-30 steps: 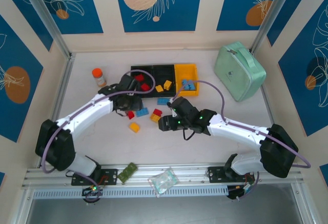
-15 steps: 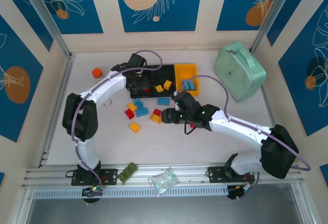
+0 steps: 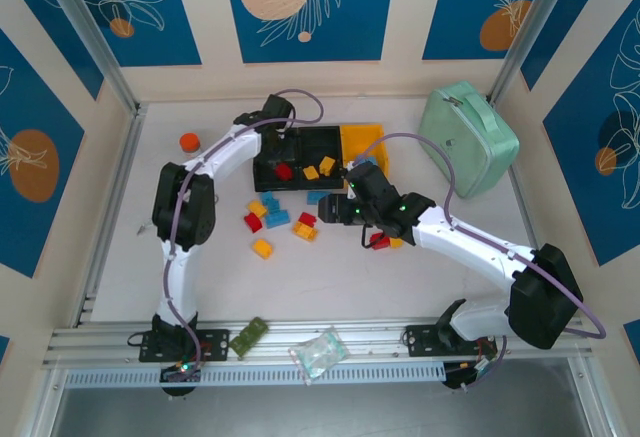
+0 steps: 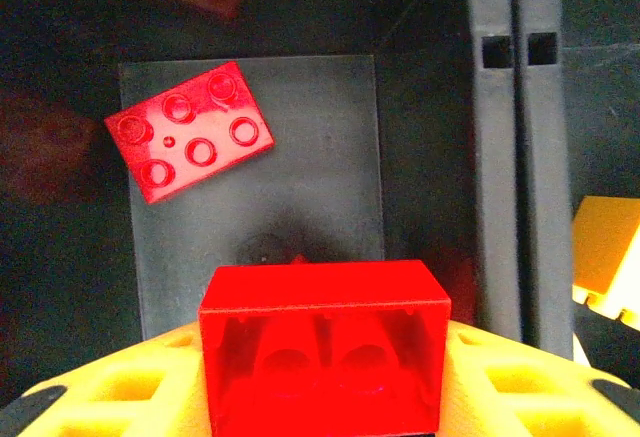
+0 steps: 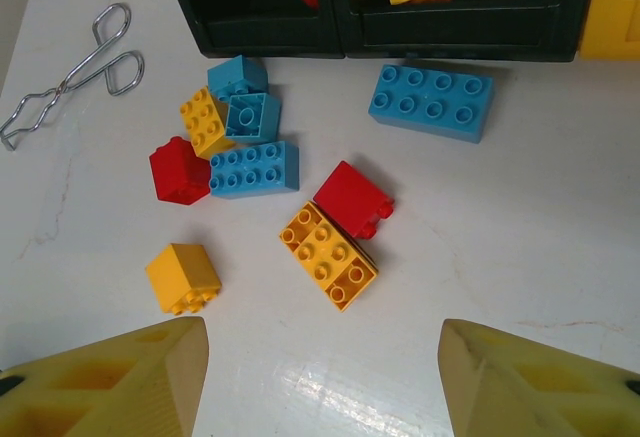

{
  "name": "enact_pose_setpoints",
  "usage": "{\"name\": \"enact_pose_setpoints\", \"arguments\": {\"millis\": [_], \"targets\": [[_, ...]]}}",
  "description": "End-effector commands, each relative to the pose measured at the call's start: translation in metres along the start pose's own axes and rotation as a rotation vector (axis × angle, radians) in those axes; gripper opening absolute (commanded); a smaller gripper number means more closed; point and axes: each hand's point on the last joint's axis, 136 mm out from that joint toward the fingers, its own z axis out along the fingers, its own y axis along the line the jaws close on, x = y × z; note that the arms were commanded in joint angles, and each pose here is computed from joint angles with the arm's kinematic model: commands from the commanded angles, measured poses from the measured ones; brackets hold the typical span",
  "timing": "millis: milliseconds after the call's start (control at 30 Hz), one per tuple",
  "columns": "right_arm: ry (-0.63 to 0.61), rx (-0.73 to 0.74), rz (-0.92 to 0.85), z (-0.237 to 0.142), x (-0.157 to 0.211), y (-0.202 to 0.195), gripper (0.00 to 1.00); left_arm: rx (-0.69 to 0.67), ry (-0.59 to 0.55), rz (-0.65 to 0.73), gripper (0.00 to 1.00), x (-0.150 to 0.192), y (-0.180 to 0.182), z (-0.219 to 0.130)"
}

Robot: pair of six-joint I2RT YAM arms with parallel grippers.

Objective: Sort the legos into containers by color
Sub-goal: Place the lego in the container, then pick up the lego from the center of the table.

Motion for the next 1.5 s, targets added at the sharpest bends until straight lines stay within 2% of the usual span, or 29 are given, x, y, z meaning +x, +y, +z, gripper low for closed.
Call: {"name": "enact_pose_setpoints", "arguments": {"millis": [0, 167, 433, 633, 867, 1000, 1067, 1167, 1467], "targets": [[-0.007, 0.007, 0.000, -0.001, -0.002, -0.002, 0.62, -0.009, -0.008, -0.012, 0.50, -0.011, 0.006, -0.004], [-0.003, 0.014, 0.011, 0.000, 0.001, -0.006, 0.62, 0.012, -0.017, -0.015, 0.63, -0.015, 0.001, -0.009], [0.002, 0.008, 0.012, 0.000, 0.005, -0.004, 0.62, 0.068, -0.046, -0.021, 0.62, -0.011, -0.004, -0.039], [0.014, -0.010, -0.008, -0.003, 0.010, 0.003, 0.62, 0.112, -0.064, -0.002, 0.63, 0.021, -0.001, -0.076], [0.024, -0.019, -0.013, -0.009, 0.021, 0.005, 0.62, 0.059, -0.057, -0.030, 0.65, 0.077, 0.035, -0.098], [0.037, -0.049, -0.050, -0.009, 0.028, 0.017, 0.63, 0.044, -0.057, -0.109, 0.66, 0.104, 0.050, -0.100], [0.039, -0.082, -0.089, -0.008, 0.032, 0.028, 0.69, 0.050, -0.055, -0.164, 0.67, 0.118, 0.055, -0.096], [0.038, -0.118, -0.119, -0.007, 0.035, 0.040, 0.71, 0.042, -0.052, -0.228, 0.67, 0.134, 0.063, -0.089], [0.064, -0.118, -0.120, 0.001, 0.040, 0.044, 0.71, 0.015, -0.041, -0.336, 0.73, 0.149, 0.067, -0.069]]}}
